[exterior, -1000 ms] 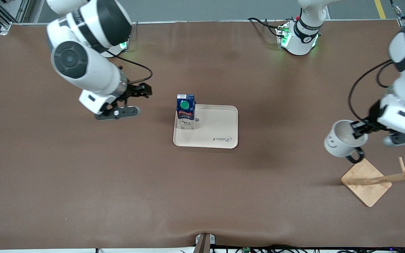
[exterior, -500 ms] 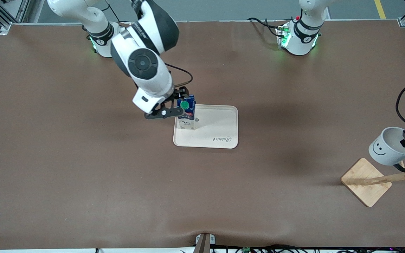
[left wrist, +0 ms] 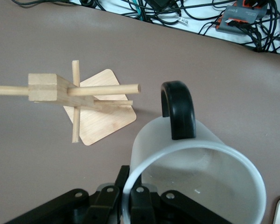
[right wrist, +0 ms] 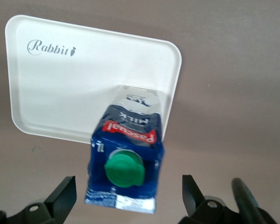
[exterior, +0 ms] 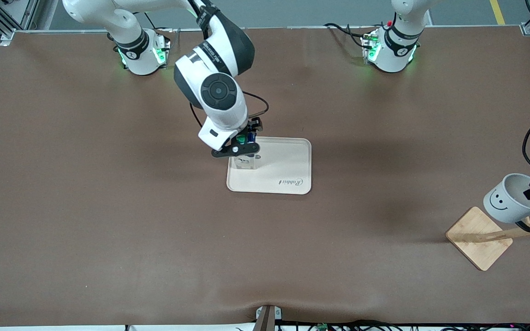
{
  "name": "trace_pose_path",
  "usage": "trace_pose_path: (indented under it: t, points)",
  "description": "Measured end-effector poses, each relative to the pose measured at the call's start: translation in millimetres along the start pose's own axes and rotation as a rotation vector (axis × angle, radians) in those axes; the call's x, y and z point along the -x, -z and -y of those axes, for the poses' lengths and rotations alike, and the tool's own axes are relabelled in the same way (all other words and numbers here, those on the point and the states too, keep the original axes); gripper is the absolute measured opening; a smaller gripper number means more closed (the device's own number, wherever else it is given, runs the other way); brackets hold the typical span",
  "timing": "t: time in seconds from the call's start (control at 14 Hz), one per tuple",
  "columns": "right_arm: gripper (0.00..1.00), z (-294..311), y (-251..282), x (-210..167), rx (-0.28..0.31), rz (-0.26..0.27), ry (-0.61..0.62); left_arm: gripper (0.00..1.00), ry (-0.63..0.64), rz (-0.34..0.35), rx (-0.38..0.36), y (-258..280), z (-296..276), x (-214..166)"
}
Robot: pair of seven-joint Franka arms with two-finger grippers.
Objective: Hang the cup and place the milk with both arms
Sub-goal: 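Hang the mug on the stand peg while the right gripper grasps milk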
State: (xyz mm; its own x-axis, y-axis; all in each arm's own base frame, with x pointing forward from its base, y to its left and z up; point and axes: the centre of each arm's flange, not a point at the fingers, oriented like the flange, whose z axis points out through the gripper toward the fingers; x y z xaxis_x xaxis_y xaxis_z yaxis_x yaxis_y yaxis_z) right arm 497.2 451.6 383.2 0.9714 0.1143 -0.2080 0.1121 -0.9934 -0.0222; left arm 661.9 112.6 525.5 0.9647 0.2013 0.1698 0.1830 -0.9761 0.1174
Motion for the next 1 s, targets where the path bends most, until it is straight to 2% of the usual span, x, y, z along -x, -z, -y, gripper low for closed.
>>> trace_pose_path:
  t: [0.21, 0.86, 1.0]
  points:
    - [1.00, 12.8, -17.3, 2.3, 0.010, 0.004, 0.001, 0.05, 0.014, -0.004, 0.024, -11.9, 5.0, -7.3]
    - [1.00, 9.2, -46.0, 3.3, 0.031, 0.025, -0.006, 0.05, 0.065, 0.010, 0.035, -28.3, 40.6, -11.3]
    - [0.79, 8.7, -49.6, 1.7, 0.022, 0.008, -0.008, 0.05, 0.097, 0.018, 0.073, -33.9, 57.2, -11.3]
